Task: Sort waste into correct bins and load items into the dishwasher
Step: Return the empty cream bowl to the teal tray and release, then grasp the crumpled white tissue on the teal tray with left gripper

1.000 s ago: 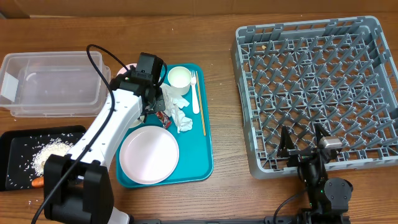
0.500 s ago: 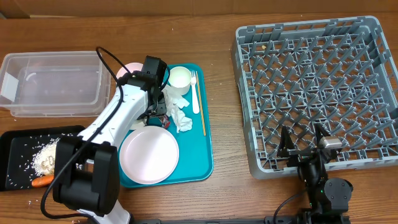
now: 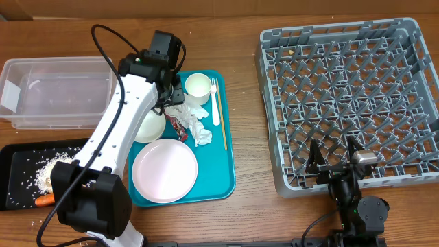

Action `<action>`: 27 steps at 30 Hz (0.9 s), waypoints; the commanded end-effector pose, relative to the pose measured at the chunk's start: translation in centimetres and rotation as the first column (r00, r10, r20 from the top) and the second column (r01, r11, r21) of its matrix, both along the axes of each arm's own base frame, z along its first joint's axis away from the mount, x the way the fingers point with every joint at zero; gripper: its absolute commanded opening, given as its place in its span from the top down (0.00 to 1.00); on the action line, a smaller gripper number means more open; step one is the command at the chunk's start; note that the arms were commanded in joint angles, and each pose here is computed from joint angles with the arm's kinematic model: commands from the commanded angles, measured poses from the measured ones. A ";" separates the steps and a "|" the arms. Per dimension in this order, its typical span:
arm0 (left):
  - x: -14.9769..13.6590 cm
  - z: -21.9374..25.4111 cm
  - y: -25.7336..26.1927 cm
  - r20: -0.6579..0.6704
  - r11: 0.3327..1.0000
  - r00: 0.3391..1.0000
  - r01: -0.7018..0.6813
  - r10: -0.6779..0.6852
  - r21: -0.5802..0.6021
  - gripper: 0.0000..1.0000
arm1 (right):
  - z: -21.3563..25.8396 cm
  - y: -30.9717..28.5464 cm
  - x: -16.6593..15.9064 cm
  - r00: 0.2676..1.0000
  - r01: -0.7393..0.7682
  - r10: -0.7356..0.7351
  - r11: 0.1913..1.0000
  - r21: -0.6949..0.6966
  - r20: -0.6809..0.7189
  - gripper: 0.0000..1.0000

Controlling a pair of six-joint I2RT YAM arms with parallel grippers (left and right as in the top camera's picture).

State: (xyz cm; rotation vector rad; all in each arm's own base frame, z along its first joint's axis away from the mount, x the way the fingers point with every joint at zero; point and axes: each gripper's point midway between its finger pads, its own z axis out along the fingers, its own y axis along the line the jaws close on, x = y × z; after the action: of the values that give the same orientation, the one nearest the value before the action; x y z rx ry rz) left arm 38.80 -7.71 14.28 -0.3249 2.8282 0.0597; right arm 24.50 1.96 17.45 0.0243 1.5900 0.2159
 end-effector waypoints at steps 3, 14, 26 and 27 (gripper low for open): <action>-2.7 -1.0 -4.3 -0.108 0.983 0.990 0.072 -0.091 -0.170 0.20 | -0.2 -0.3 0.0 1.000 0.015 -0.015 1.000 0.000 0.002 0.00; -4.7 -6.1 -5.4 -0.194 0.992 0.979 0.035 -0.059 -0.124 0.17 | -0.2 -0.3 0.0 1.000 0.015 -0.015 1.000 0.000 0.002 0.00; -2.2 -7.4 -6.4 -0.112 0.987 0.990 0.065 -0.081 -0.144 0.28 | -0.2 -0.3 0.0 1.000 0.015 -0.015 1.000 0.000 0.002 0.00; -2.2 -7.4 -6.4 -0.113 0.987 0.990 0.066 -0.083 -0.144 0.31 | -0.2 -0.3 0.0 1.000 0.015 -0.015 1.000 0.000 0.002 0.00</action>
State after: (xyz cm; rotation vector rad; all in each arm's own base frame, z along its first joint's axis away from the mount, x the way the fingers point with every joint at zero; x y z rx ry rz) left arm 36.57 -14.19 7.29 -0.2702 2.9608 -0.1567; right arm 24.51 1.95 17.45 0.0249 1.5899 0.2153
